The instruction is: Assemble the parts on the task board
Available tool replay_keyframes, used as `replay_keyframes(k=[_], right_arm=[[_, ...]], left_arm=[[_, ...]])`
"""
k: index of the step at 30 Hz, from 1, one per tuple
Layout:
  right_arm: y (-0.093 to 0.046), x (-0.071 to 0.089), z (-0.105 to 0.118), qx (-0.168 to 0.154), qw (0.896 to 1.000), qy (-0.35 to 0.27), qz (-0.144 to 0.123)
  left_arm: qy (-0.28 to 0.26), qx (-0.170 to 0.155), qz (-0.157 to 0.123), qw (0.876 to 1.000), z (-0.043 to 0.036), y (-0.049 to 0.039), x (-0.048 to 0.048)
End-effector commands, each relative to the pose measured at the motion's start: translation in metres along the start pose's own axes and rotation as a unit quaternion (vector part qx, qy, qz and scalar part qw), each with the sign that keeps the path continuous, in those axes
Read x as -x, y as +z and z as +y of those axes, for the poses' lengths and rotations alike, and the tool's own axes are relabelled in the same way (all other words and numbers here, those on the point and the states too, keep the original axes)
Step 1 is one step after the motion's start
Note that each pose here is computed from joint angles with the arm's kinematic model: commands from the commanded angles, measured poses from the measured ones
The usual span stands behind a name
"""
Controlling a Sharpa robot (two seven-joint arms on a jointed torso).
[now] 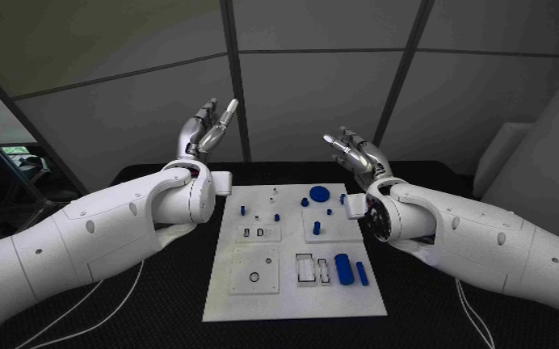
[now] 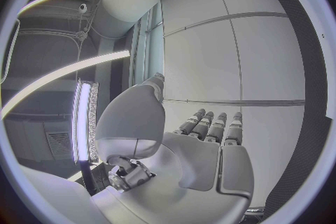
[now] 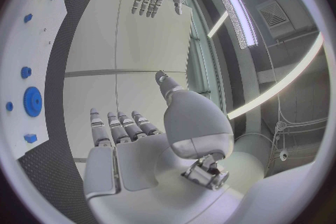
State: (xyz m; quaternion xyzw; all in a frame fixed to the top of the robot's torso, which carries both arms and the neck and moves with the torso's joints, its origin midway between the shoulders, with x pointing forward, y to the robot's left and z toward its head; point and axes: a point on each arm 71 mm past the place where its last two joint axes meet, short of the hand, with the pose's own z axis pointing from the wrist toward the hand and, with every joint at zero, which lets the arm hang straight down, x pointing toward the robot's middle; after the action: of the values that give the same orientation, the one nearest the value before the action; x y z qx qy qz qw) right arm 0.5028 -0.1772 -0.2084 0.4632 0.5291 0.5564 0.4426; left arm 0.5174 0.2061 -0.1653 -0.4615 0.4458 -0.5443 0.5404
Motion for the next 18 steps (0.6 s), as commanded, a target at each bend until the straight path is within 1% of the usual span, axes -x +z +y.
replay_keyframes(k=[1, 5, 7, 8, 10, 13, 15, 18], right_arm=[[0.004, -0.011, -0.001, -0.016, 0.996, -0.024, 0.088], [0.006, -0.013, -0.001, -0.019, 0.994, -0.028, 0.1], [0.007, -0.013, 0.0, -0.019, 0.994, -0.028, 0.102], [0.009, 0.013, 0.007, 0.053, 0.978, -0.175, 0.099], [0.012, 0.016, 0.014, 0.072, 0.967, -0.224, 0.099], [0.014, 0.02, 0.021, 0.091, 0.95, -0.282, 0.101], [0.016, 0.022, 0.026, 0.101, 0.936, -0.322, 0.103], [0.02, 0.024, 0.036, 0.116, 0.911, -0.38, 0.108]], left_arm=[[0.005, -0.022, 0.025, 0.999, -0.0038, 0.0004, -0.0039], [0.005, -0.022, 0.025, 0.999, -0.0038, 0.0004, -0.0039], [0.005, -0.022, 0.025, 0.999, -0.0038, 0.0004, -0.0039], [0.026, -0.024, 0.039, 0.999, -0.005, -0.0004, 0.019], [0.029, -0.024, 0.045, 0.998, -0.0069, -0.0023, 0.0227], [0.031, -0.022, 0.056, 0.998, -0.009, -0.005, 0.0244], [0.033, -0.022, 0.064, 0.997, -0.0107, -0.0074, 0.0247], [0.035, -0.02, 0.074, 0.996, -0.0136, -0.0115, 0.0251]])
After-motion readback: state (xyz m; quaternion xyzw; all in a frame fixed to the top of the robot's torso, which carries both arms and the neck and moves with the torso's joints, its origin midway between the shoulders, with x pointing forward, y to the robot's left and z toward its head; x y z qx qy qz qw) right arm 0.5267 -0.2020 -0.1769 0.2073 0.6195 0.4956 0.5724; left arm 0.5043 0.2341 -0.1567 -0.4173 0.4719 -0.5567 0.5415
